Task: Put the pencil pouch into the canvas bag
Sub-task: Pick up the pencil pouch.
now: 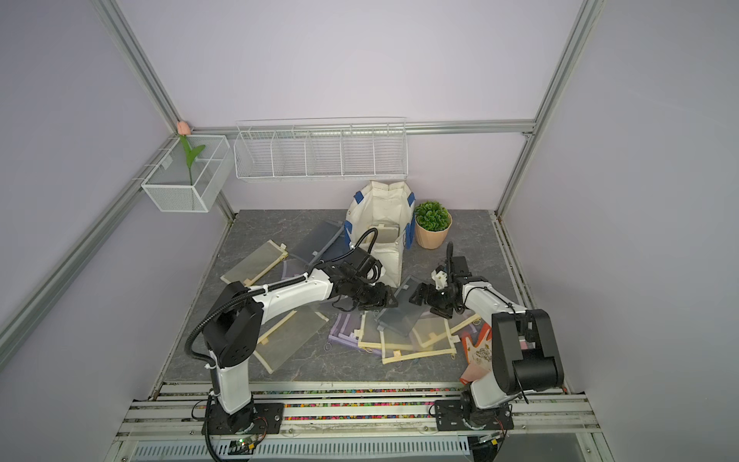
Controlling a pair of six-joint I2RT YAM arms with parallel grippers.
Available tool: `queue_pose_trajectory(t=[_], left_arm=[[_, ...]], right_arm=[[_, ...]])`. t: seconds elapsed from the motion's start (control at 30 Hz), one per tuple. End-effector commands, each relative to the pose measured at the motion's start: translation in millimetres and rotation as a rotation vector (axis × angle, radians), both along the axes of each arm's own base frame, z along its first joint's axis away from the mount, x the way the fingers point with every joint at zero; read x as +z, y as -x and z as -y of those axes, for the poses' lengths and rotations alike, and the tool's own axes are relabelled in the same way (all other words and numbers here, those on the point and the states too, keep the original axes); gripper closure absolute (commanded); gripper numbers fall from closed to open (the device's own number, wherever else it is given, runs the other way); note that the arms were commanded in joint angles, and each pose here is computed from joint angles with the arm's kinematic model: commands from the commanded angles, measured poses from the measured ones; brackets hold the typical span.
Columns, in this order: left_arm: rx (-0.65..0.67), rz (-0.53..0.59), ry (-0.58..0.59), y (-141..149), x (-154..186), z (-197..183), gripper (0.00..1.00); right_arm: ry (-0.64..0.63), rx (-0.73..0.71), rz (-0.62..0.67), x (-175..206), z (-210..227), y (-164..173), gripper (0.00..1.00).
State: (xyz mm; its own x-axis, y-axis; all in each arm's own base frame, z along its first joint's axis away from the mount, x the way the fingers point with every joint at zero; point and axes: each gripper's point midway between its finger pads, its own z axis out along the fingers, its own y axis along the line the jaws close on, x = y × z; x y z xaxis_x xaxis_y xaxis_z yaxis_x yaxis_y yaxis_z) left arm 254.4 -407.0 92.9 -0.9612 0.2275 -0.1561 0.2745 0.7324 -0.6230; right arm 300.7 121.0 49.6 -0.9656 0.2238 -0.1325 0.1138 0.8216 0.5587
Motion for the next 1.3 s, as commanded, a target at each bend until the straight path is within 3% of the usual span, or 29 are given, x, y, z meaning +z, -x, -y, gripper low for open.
queue_pose_trajectory(t=[0.0, 0.13, 0.37, 0.6, 0.7, 0.87, 0.93, 1.0, 1.27], left_arm=[[0.034, -0.031, -0.007, -4, -7, -2, 0.32], [0.025, -0.089, -0.013, 2, -30, -1, 0.33], [0.007, -0.112, 0.053, 2, -25, 16, 0.38], [-0.002, -0.103, 0.139, 0, -5, 36, 0.44], [-0.006, -0.084, 0.159, 1, 8, 37, 0.44], [-0.027, -0.019, 0.193, 3, 47, 31, 0.42], [-0.038, 0.011, 0.223, 3, 74, 29, 0.48], [-0.054, 0.049, 0.24, 3, 101, 26, 0.48], [-0.043, 0.147, 0.423, -17, 199, 2, 0.28]], right_arm=[[-0.05, -0.003, 0.02, -3, -6, -6, 0.11], [-0.084, 0.004, 0.026, -6, -11, -11, 0.14], [-0.142, -0.001, 0.033, -7, -18, -14, 0.28], [-0.156, 0.005, 0.039, -2, -21, -13, 0.71], [-0.147, 0.018, 0.061, 10, -19, -7, 0.85], [-0.131, 0.053, 0.153, 51, -16, 7, 0.92], [-0.136, 0.072, 0.219, 76, -16, 14, 0.93], [-0.147, 0.094, 0.281, 99, -18, 22, 0.93], [-0.307, 0.174, 0.574, 210, -36, 48, 0.93]])
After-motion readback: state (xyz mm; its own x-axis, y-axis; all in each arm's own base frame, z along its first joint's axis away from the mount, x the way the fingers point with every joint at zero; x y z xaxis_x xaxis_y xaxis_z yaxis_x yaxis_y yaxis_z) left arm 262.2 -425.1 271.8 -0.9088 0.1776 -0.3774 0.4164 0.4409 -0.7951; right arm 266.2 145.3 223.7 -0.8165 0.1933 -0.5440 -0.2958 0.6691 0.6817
